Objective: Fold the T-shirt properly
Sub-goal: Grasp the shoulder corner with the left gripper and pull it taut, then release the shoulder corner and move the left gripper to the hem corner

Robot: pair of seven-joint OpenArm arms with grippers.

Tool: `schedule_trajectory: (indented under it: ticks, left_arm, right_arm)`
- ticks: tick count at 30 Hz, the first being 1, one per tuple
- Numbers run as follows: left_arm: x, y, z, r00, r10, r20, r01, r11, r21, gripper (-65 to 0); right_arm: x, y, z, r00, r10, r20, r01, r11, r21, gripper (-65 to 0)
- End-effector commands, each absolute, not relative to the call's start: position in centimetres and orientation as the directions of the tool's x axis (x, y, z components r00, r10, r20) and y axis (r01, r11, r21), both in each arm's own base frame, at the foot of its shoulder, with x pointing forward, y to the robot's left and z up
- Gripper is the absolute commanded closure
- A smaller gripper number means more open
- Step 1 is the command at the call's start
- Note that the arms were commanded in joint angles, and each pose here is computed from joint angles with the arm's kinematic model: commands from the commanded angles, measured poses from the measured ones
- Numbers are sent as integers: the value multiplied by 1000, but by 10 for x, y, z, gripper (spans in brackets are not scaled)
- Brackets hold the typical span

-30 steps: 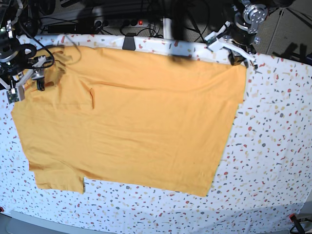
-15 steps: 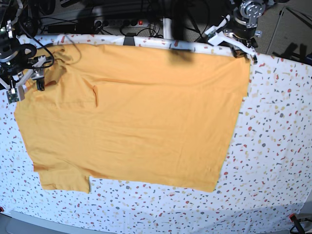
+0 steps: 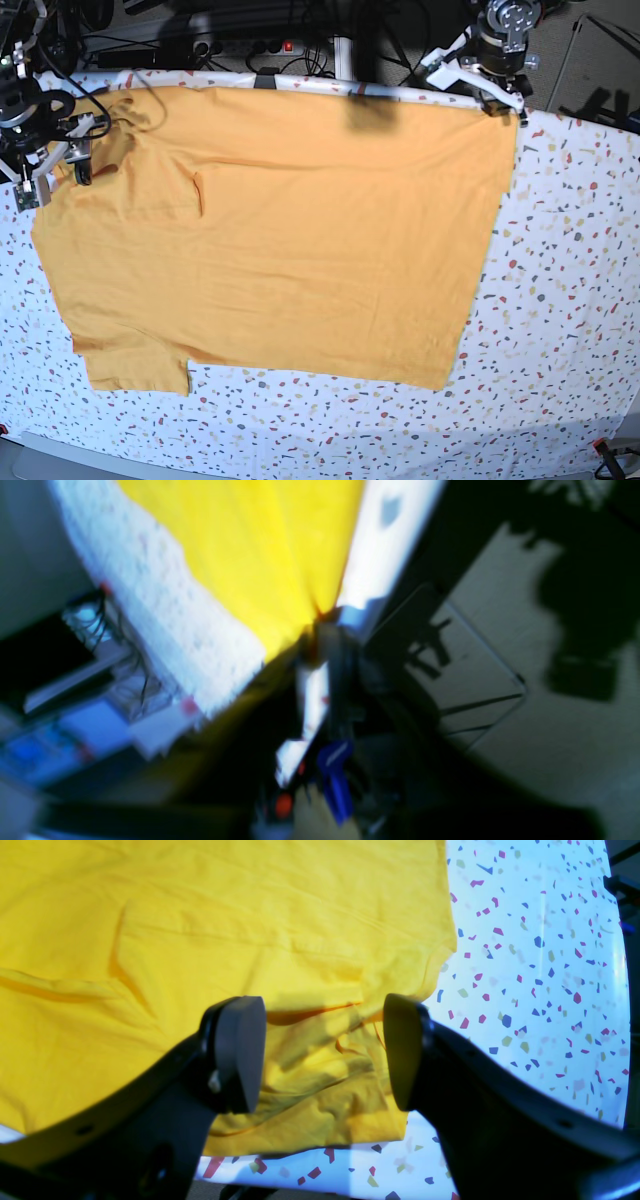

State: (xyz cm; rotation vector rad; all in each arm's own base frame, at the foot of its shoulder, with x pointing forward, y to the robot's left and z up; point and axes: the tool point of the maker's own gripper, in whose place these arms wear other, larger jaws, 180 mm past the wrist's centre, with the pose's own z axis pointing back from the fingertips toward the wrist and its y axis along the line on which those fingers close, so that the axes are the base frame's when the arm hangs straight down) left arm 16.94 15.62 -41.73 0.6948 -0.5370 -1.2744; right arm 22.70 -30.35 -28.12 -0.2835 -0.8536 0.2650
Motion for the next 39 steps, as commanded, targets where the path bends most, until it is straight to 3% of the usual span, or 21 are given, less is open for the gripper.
schedule_trajectory:
  ticks: [1, 4, 10, 14, 19, 24, 32, 39]
  left_arm:
    - [175, 159, -408, 227, -974, -15, 640, 137, 756, -206]
    - [175, 170, -407, 273, -961, -52, 634, 139, 761, -297]
    - [185, 172, -392, 290, -956, -42, 564, 136, 814, -297]
    - [195, 162, -368, 287, -957, 25, 491, 170, 855, -297]
    - [216, 135, -321, 244, -951, 190, 397, 277, 875, -296]
    - [253, 92, -271, 84, -906, 415, 341, 417, 842, -296]
    - [317, 55, -203, -94, -789, 607, 279, 564, 777, -296]
    - [373, 47, -166, -73, -611, 788, 210, 763, 611, -296]
  right_arm:
    - [232, -303, -269, 595, 369, 715, -122, 920, -373, -351]
    - [234, -302, -267, 583, 370, 723, -122, 920, -373, -351]
    - [236, -301, -264, 566, 373, 736, -122, 920, -373, -351]
    - [238, -301, -262, 559, 373, 740, -120, 920, -373, -351]
    - [246, -301, -254, 535, 373, 758, -107, 920, -377, -351]
    - [263, -295, -239, 479, 344, 807, -95, 935, -343, -351]
    - [293, -287, -203, 359, 307, 881, -73, 951, -301, -350]
    - [299, -281, -198, 328, 270, 905, -57, 962, -267, -351]
